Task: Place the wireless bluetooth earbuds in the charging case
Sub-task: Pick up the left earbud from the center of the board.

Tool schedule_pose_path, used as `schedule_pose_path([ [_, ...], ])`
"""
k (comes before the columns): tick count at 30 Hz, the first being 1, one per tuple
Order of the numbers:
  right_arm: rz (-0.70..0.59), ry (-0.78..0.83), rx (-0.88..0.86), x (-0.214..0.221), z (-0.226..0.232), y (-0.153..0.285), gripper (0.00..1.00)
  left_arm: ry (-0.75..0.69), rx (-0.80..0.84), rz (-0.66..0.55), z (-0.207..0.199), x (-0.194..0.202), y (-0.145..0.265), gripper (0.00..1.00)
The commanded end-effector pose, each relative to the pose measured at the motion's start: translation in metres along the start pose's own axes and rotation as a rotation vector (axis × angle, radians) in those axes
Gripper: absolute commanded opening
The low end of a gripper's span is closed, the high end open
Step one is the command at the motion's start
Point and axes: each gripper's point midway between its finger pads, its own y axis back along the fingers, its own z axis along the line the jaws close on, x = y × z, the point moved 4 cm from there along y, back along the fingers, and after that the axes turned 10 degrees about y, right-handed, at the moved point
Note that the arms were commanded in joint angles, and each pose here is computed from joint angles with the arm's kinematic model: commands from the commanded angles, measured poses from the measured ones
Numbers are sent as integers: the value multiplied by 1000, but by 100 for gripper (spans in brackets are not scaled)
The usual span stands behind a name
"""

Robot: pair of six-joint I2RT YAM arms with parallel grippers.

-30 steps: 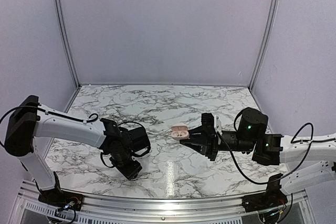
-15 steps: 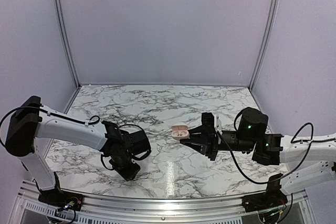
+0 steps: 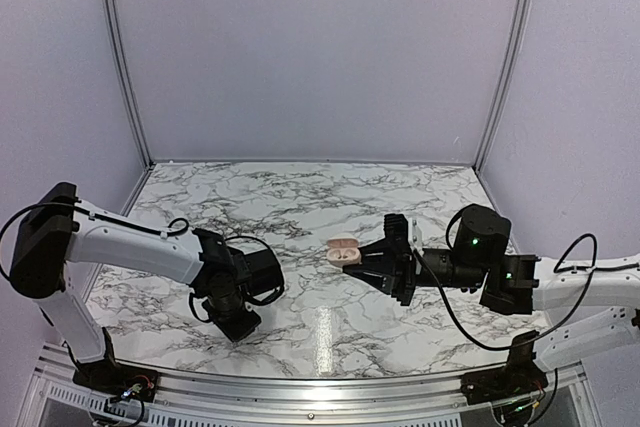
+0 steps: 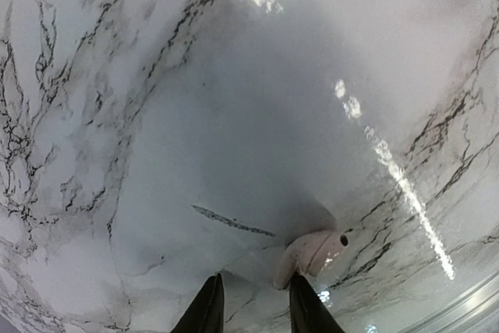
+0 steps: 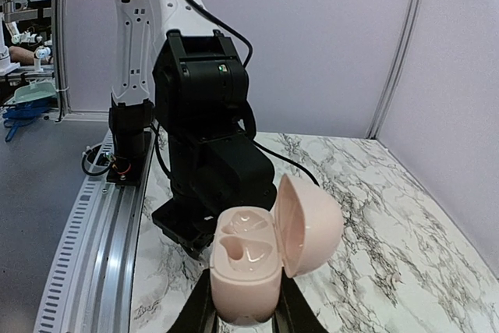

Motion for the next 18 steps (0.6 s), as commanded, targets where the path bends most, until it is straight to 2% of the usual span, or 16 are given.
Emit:
schedule_pose_path([
  [1,-36,-3,10,-15,-6,3,0,-99,24,23,-4,7,22,32],
  [6,-41,-7,12,-17,-6,5,0,-162,58,38,-14,-1,35,35],
  [18,-68,-6,34,-30,-7,17,0,-231,18,106,-23,-19,15,32],
])
